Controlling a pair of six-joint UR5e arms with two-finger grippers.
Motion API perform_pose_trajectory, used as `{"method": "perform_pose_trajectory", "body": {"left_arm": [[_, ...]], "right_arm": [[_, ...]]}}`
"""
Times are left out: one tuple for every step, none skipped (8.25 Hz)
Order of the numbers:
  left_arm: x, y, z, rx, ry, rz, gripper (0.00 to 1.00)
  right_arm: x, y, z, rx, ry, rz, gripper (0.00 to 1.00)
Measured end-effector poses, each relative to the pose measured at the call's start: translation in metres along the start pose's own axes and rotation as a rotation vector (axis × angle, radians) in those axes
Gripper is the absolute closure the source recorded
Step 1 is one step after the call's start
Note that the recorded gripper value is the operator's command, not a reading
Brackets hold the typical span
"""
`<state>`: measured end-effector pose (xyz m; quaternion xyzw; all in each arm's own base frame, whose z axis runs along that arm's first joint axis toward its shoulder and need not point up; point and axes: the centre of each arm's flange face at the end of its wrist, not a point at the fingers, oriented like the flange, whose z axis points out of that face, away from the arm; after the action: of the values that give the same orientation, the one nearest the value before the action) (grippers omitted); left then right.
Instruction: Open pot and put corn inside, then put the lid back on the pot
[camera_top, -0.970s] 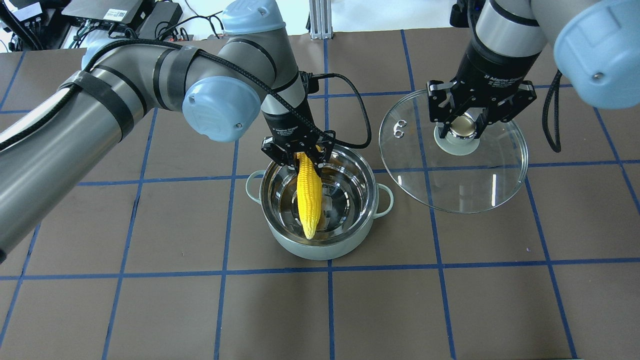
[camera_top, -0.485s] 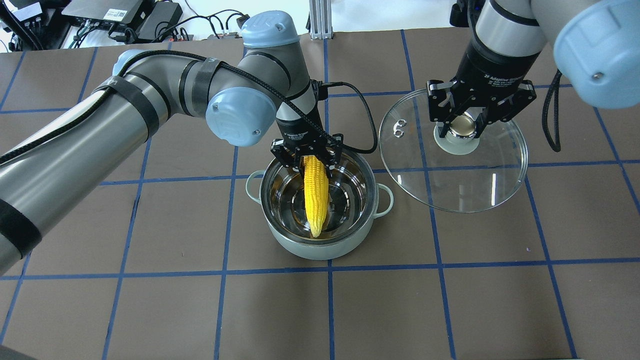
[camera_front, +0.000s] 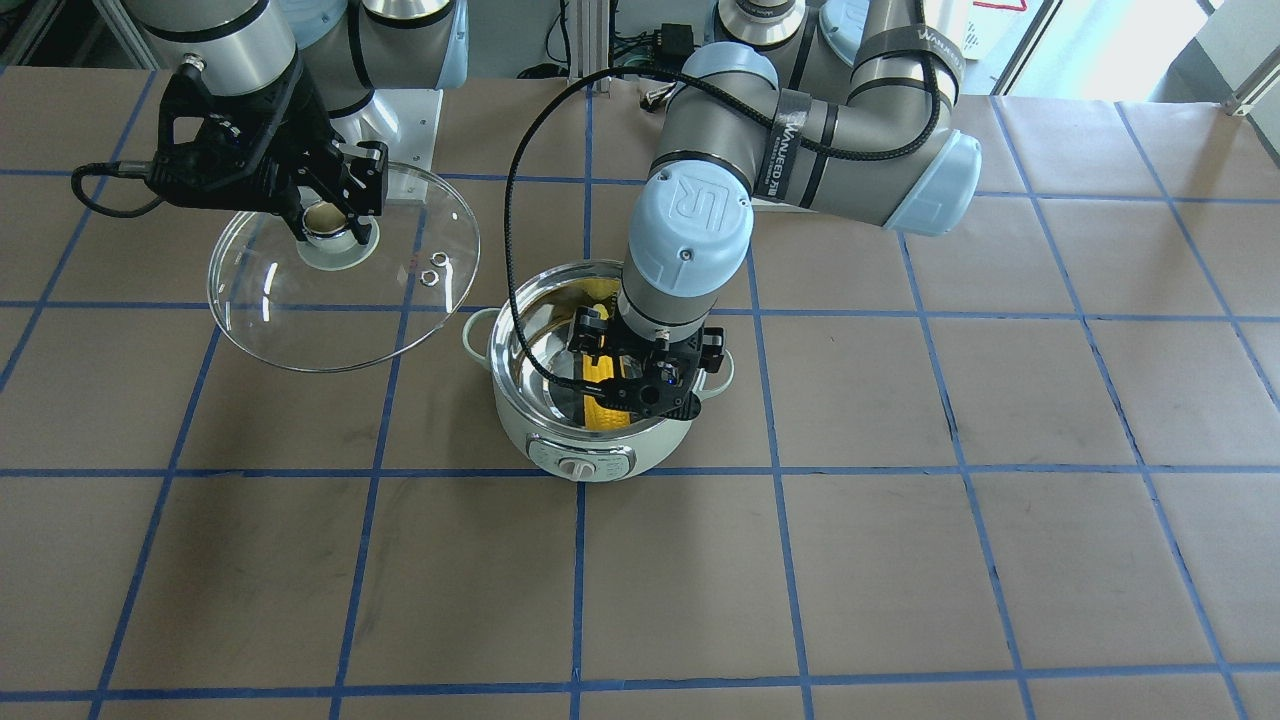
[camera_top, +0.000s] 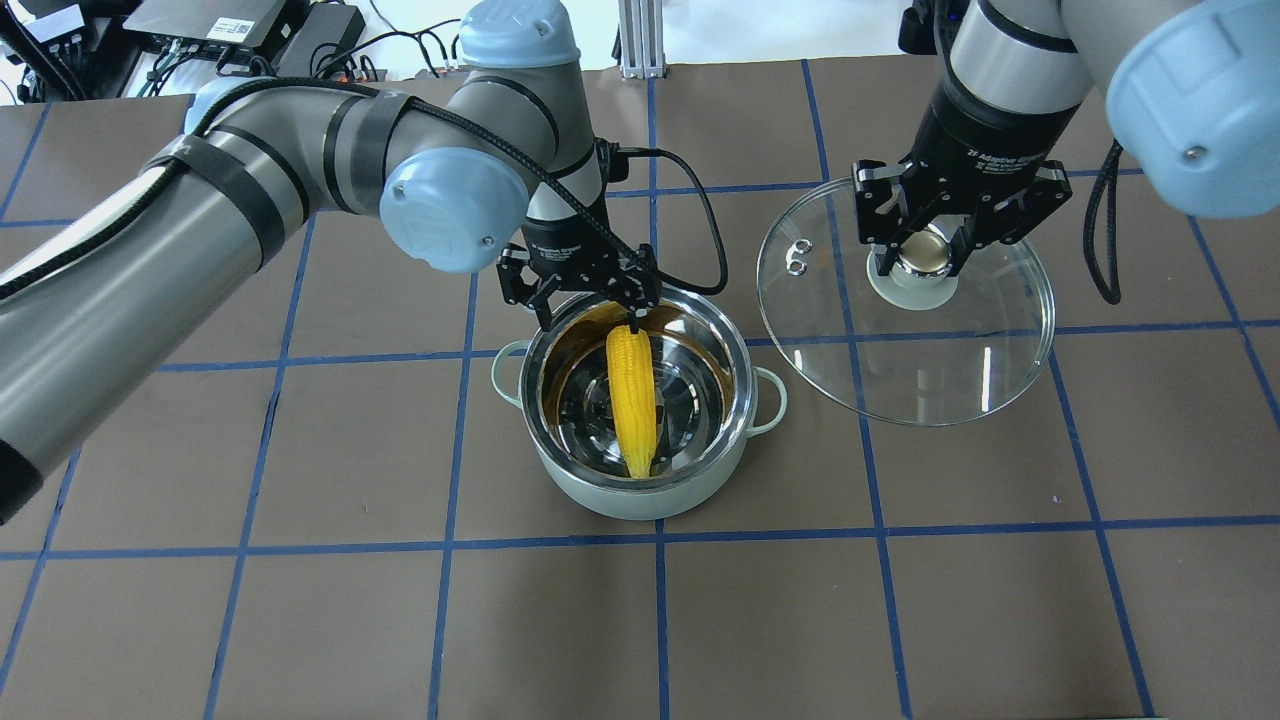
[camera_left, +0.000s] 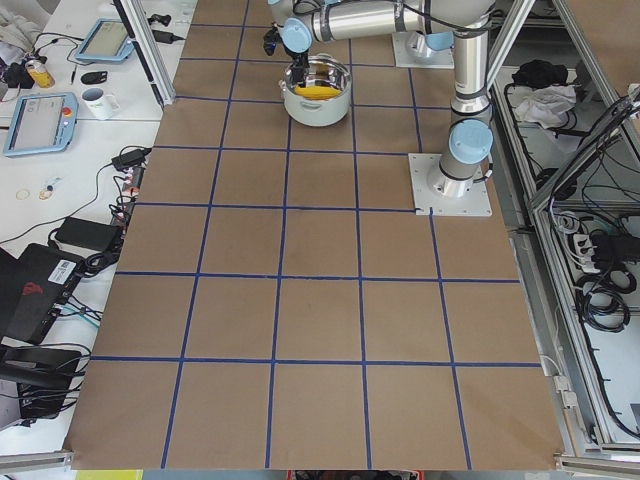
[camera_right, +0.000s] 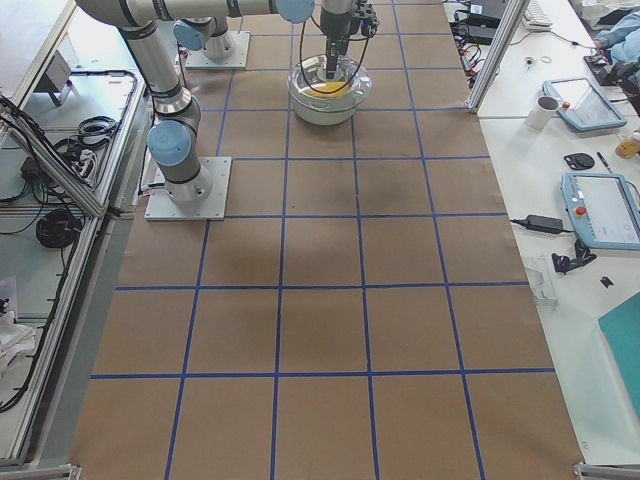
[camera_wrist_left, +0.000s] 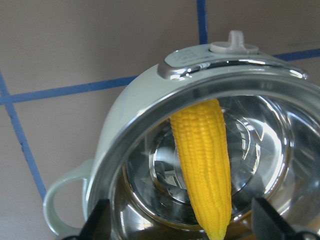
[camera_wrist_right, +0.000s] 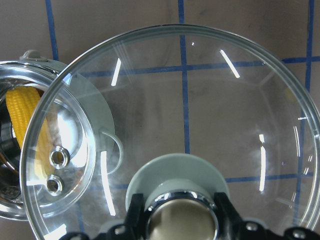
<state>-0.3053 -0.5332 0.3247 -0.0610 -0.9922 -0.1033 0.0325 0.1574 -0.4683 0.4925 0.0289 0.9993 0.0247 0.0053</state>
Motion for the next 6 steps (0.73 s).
{"method": "perform_pose_trajectory", "body": {"left_arm": [[-0.021,-0.008,-0.023,0.024,-0.017,-0.022,0.00],[-0.047,-0.017,-0.052,0.058,-0.029,-0.056,0.00],[-0.077,-0.025,-0.075,0.083,-0.057,-0.093,0.00],[-0.105,-0.031,-0.093,0.105,-0.078,-0.130,0.00],[-0.132,-0.032,-0.111,0.130,-0.088,-0.167,0.00],[-0.155,-0.023,-0.139,0.168,-0.091,-0.189,0.00]], "right_arm": [[-0.002,0.000,0.000,0.000,-0.001,0.000,1.00],[-0.005,0.000,0.002,-0.004,-0.004,-0.001,1.00],[-0.010,0.001,0.005,-0.009,-0.006,-0.004,1.00],[-0.025,0.001,0.011,-0.015,-0.007,-0.006,1.00],[-0.051,0.000,0.021,-0.006,-0.003,0.000,1.00],[-0.087,0.002,0.035,0.004,0.002,0.012,1.00]]}}
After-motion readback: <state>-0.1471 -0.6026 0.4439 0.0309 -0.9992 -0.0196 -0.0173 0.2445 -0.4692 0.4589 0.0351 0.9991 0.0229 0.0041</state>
